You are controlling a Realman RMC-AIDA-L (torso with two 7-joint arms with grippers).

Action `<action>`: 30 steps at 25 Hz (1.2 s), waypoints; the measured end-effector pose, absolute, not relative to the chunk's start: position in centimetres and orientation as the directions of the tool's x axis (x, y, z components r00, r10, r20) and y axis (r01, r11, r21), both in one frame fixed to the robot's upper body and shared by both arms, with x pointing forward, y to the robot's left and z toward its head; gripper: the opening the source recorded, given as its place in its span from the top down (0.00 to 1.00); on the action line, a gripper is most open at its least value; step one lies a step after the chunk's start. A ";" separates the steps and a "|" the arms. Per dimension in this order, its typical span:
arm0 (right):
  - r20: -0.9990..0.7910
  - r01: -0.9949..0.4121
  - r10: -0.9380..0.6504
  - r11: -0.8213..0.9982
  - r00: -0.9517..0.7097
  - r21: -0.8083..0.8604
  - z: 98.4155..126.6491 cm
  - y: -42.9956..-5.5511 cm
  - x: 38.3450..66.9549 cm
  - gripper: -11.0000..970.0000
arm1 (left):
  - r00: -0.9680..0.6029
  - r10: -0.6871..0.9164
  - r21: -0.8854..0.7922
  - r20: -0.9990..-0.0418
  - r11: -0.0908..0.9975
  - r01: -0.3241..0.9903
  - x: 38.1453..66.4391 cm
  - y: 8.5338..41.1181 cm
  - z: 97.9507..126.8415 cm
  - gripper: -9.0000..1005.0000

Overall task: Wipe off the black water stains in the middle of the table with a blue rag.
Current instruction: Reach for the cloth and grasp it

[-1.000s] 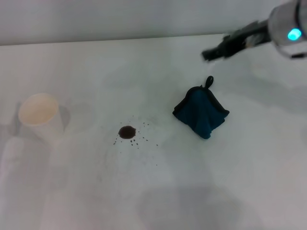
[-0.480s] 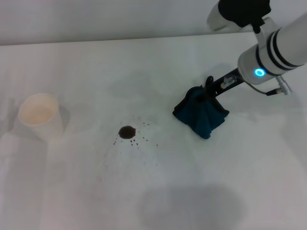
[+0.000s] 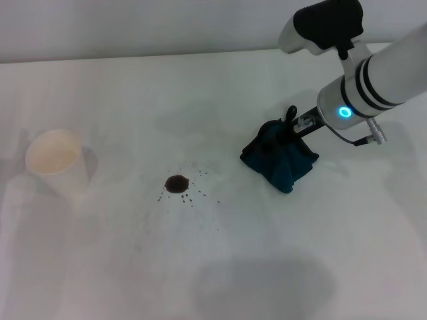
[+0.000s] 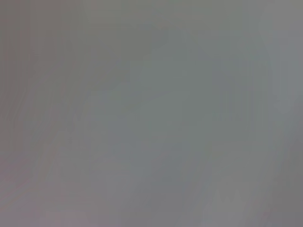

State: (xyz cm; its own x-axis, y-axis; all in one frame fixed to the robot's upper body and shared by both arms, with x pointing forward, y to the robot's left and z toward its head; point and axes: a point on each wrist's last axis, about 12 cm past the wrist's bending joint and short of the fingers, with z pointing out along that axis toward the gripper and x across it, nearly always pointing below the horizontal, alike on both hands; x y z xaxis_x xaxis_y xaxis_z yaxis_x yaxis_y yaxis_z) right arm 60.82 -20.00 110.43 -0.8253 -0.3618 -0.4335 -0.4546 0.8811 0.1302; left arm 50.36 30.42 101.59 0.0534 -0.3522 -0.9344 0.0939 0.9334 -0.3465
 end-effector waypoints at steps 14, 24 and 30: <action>-0.425 -0.411 -0.315 0.898 -0.849 0.155 109.1 -20.4 60.9 0.31 | 0.065 -0.338 -0.331 -0.939 0.939 0.091 51.1 31.2 102.1 0.11; -0.428 -0.387 -0.292 0.910 -0.855 0.152 109.3 -20.8 61.1 0.41 | 0.063 -0.356 -0.351 -0.932 0.933 0.086 51.5 31.3 102.2 0.11; -0.411 -0.400 -0.309 0.904 -0.857 0.154 109.4 -20.6 61.0 0.50 | 0.070 -0.358 -0.352 -0.931 0.932 0.085 51.6 31.5 102.3 0.11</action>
State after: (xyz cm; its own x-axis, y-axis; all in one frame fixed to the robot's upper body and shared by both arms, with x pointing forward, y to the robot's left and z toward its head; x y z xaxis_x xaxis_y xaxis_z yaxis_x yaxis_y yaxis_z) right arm 61.00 -20.58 109.43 -0.8574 -0.3092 -0.4113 -0.3998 0.9035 0.1542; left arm 51.61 31.51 102.35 0.0700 -0.3576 -0.9313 0.0854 0.9323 -0.3515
